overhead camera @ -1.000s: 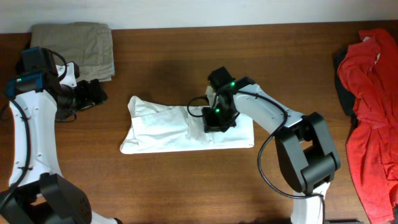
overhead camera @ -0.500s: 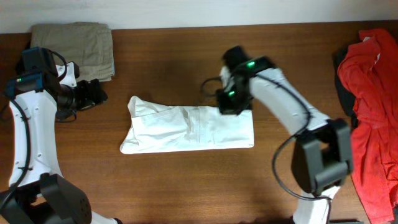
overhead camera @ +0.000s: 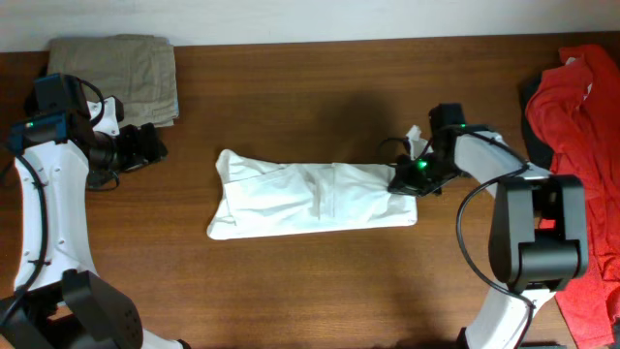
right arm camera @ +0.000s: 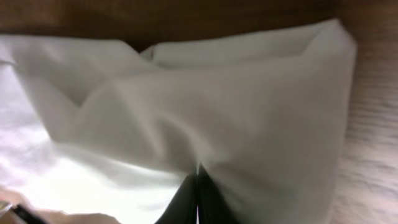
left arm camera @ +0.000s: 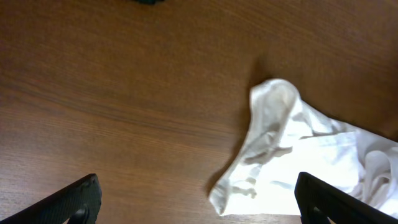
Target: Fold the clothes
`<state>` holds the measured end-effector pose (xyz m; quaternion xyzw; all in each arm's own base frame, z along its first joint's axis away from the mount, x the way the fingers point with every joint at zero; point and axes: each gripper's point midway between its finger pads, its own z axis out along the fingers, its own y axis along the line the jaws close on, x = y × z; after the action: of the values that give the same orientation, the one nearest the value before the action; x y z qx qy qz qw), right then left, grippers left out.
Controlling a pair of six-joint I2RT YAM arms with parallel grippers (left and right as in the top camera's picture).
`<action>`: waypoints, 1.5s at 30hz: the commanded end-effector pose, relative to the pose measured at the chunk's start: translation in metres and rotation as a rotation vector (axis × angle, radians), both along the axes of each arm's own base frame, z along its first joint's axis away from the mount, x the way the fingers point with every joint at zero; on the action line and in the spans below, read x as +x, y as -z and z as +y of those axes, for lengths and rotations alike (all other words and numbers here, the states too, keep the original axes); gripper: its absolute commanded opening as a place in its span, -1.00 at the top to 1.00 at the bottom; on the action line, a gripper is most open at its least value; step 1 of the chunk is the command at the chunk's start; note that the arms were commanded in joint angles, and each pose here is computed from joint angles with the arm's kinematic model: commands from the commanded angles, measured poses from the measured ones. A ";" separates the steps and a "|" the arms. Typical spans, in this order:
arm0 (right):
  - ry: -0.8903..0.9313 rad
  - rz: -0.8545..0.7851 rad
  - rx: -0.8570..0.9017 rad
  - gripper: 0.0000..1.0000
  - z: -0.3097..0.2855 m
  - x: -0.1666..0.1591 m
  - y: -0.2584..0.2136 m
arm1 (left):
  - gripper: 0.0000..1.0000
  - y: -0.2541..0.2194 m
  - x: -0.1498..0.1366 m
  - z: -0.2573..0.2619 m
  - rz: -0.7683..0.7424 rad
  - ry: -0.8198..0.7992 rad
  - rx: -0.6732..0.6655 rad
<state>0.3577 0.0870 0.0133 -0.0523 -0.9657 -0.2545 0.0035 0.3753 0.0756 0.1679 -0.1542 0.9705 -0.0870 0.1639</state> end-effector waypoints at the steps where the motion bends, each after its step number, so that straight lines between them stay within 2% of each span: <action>1: -0.023 -0.072 -0.012 0.87 -0.005 0.024 -0.044 | -0.98 0.000 0.001 -0.003 -0.004 0.003 -0.017; 3: -0.023 -0.085 -0.055 0.84 -0.011 0.033 -0.074 | -0.98 0.000 0.001 -0.003 -0.004 0.003 -0.017; 5: -0.033 -0.070 -0.099 0.59 -0.018 0.031 -0.088 | -0.98 0.000 0.001 -0.003 -0.004 0.003 -0.017; 6: -0.044 -0.038 -0.137 0.57 -0.024 0.023 -0.085 | -0.98 0.000 0.001 -0.003 -0.004 0.003 -0.017; 7: -0.046 0.002 -0.162 0.58 -0.028 0.014 -0.076 | -0.98 0.000 0.001 -0.003 -0.004 0.003 -0.017; 9: -0.051 0.067 -0.166 0.78 -0.029 -0.003 -0.058 | -0.98 0.000 0.001 -0.003 -0.004 0.003 -0.017; 11: -0.058 0.140 -0.164 0.79 -0.029 -0.026 -0.037 | -0.98 0.000 0.001 -0.003 -0.004 0.003 -0.017; 15: -0.056 0.157 -0.126 0.79 -0.023 -0.048 0.004 | -0.98 0.000 0.001 -0.003 -0.004 0.003 -0.017; 17: -0.052 0.172 -0.135 0.81 -0.025 -0.056 0.013 | -0.98 0.001 0.001 -0.003 -0.003 0.003 -0.018; 18: -0.013 0.198 -0.187 0.92 -0.035 -0.058 0.017 | -0.98 0.001 0.001 -0.003 -0.002 0.003 -0.018; 21: 0.044 0.206 -0.238 0.91 -0.050 -0.050 0.005 | -0.98 0.002 0.002 -0.004 -0.003 0.006 -0.028; 23: 0.061 0.169 -0.237 0.70 -0.055 -0.031 -0.033 | -0.98 0.002 0.007 -0.015 -0.021 0.027 -0.091; 24: 0.067 0.131 -0.237 0.35 -0.056 -0.020 -0.055 | -0.98 0.005 0.009 -0.019 -0.018 0.042 -0.120; 25: 0.061 0.097 -0.237 -0.44 -0.057 -0.011 -0.074 | -0.98 0.009 0.009 -0.023 -0.016 0.069 -0.133; 26: 0.062 0.073 -0.238 -0.87 -0.057 -0.005 -0.088 | -0.98 0.015 0.009 -0.026 -0.009 0.098 -0.151; 27: 0.065 0.017 -0.255 -0.97 -0.061 0.009 -0.114 | -0.98 0.028 0.007 -0.032 0.024 0.102 -0.195; 28: 0.071 -0.016 -0.282 -0.97 -0.066 0.017 -0.125 | -0.98 0.034 0.006 -0.037 0.035 0.112 -0.227; 30: 0.092 -0.092 -0.374 -0.97 -0.083 0.033 -0.146 | -0.98 0.054 0.010 -0.057 0.039 0.230 -0.349; 34: 0.160 -0.118 -0.411 -0.97 -0.112 0.041 -0.150 | -0.97 0.098 0.019 -0.072 0.094 0.240 -0.505; 36: 0.237 -0.121 -0.410 -0.97 -0.137 0.043 -0.151 | -0.89 0.114 0.017 -0.083 0.110 0.290 -0.580; 39: 0.342 -0.083 -0.405 -0.97 -0.179 0.032 -0.150 | -0.89 0.144 0.009 -0.098 0.181 0.336 -0.610; 45: 0.422 -0.049 -0.356 -0.97 -0.203 0.019 -0.151 | -0.90 0.152 0.000 -0.150 0.218 0.506 -0.587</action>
<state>0.3749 -0.1175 0.1542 -0.2426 -0.9653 -0.0669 -0.0698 0.3838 -0.0522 0.0272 0.0032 0.9257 -0.3781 0.0002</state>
